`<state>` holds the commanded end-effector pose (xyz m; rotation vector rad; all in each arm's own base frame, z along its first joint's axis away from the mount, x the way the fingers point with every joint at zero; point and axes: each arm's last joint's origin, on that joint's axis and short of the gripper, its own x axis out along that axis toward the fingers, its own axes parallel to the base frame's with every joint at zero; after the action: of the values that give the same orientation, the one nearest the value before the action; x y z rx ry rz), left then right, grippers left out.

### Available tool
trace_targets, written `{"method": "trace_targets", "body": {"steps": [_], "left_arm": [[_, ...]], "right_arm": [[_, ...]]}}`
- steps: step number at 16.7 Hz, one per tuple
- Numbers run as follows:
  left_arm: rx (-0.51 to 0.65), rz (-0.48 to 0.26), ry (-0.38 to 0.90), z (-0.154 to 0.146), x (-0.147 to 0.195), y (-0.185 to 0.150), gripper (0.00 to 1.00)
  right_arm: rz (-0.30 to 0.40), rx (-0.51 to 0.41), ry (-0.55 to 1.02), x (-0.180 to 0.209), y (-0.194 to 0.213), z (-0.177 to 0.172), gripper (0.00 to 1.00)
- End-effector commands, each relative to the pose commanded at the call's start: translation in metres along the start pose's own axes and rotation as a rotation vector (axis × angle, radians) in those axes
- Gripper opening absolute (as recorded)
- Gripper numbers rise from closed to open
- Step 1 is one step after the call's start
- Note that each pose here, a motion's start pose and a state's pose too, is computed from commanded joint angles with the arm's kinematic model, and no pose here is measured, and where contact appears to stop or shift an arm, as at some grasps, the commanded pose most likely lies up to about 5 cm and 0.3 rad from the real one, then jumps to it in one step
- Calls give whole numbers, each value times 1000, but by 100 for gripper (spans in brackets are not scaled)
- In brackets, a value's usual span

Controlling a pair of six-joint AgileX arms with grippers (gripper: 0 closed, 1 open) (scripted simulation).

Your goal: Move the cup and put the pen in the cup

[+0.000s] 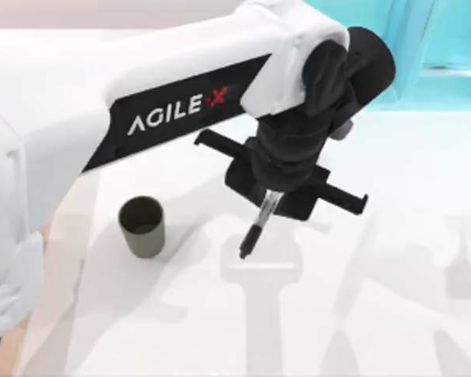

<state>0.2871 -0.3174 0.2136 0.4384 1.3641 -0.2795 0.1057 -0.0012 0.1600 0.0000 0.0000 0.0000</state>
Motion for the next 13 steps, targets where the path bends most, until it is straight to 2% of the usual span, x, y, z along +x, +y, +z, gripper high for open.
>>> {"method": "trace_targets", "body": {"steps": [3,6,13], "left_arm": [[6,-6,-45,-2,-1,2,0],[9,-18,-146,-7,0,8,0],[-27,-45,-517,-40,8,41,0]], "right_arm": [[0,0,0,0,0,0,100],[0,0,0,0,0,0,100],[0,0,0,0,0,0,100]]}}
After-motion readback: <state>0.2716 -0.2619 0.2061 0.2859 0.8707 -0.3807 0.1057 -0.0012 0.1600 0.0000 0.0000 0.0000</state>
